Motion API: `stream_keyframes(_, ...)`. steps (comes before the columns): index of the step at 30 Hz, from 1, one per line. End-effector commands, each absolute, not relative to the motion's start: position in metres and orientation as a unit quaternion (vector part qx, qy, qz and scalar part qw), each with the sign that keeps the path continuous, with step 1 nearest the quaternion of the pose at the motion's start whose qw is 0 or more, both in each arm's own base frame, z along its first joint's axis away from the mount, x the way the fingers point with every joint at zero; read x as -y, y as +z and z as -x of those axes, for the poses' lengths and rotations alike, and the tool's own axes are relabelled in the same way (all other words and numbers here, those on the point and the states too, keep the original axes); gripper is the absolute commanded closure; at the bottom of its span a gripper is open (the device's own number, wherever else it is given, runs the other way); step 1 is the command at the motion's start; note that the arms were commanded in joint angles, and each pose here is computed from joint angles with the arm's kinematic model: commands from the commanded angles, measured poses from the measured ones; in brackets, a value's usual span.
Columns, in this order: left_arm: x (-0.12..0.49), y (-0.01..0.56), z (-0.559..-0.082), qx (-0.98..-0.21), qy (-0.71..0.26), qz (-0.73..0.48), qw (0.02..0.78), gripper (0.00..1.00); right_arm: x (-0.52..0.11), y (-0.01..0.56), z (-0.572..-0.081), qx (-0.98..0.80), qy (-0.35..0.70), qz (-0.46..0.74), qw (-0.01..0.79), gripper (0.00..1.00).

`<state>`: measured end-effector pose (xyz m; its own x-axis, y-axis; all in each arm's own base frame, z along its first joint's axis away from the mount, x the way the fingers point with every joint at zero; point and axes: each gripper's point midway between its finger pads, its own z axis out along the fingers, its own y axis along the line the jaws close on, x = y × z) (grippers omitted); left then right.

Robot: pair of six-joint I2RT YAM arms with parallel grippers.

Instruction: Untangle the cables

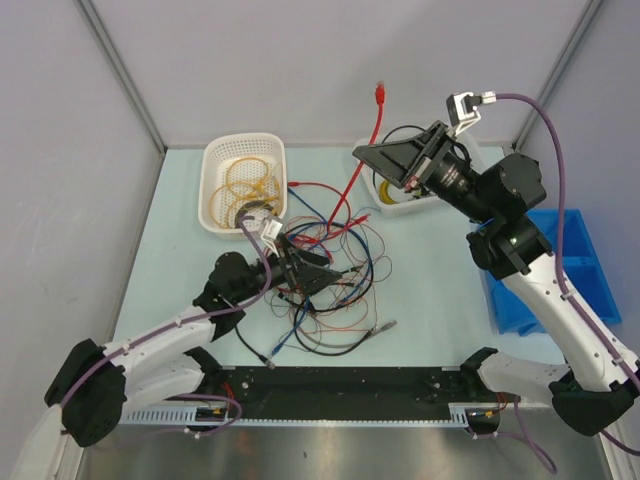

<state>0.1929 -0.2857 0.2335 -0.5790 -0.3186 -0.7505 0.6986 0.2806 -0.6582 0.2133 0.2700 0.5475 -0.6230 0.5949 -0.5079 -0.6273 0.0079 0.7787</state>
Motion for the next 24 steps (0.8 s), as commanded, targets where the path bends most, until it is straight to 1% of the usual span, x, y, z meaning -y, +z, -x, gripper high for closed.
stream_keyframes(1,0.294,0.260,-0.198,-0.620,-0.595,-0.149,0.490,0.01,-0.277,0.581,-0.190,-0.526,0.733,0.041,0.429,1.00)
stream_keyframes(4,0.298,0.263,-0.216,-0.625,-0.576,-0.138,0.509,0.01,-0.286,0.590,-0.177,-0.519,0.745,0.056,0.415,1.00)
stream_keyframes(9,0.306,0.253,-0.253,-0.665,-0.526,-0.110,0.518,0.00,-0.301,0.596,-0.156,-0.522,0.750,0.081,0.396,1.00)
stream_keyframes(12,0.314,0.249,-0.260,-0.675,-0.522,-0.112,0.508,0.00,-0.303,0.598,-0.147,-0.525,0.748,0.092,0.396,1.00)
stream_keyframes(13,0.316,0.252,-0.259,-0.668,-0.529,-0.116,0.510,0.00,-0.301,0.600,-0.145,-0.523,0.748,0.093,0.398,1.00)
stream_keyframes(16,0.322,0.250,-0.260,-0.664,-0.540,-0.120,0.503,0.15,-0.298,0.602,-0.140,-0.521,0.747,0.096,0.401,1.00)
stream_keyframes(17,0.323,0.248,-0.260,-0.665,-0.539,-0.122,0.503,0.26,-0.295,0.604,-0.138,-0.520,0.747,0.097,0.403,1.00)
stream_keyframes(19,0.323,0.236,-0.265,-0.679,-0.527,-0.122,0.496,0.39,-0.291,0.607,-0.135,-0.516,0.744,0.101,0.412,1.00)
stream_keyframes(20,0.323,0.232,-0.267,-0.685,-0.523,-0.121,0.493,0.52,-0.288,0.611,-0.133,-0.513,0.743,0.104,0.417,1.00)
stream_keyframes(22,0.317,0.215,-0.274,-0.709,-0.506,-0.111,0.478,0.65,-0.280,0.619,-0.130,-0.513,0.732,0.111,0.434,1.00)
stream_keyframes(23,0.315,0.209,-0.276,-0.717,-0.501,-0.106,0.473,0.80,-0.278,0.619,-0.130,-0.520,0.725,0.109,0.438,1.00)
stream_keyframes(24,0.312,0.202,-0.279,-0.727,-0.496,-0.098,0.466,0.90,-0.271,0.630,-0.125,-0.511,0.725,0.112,0.448,1.00)
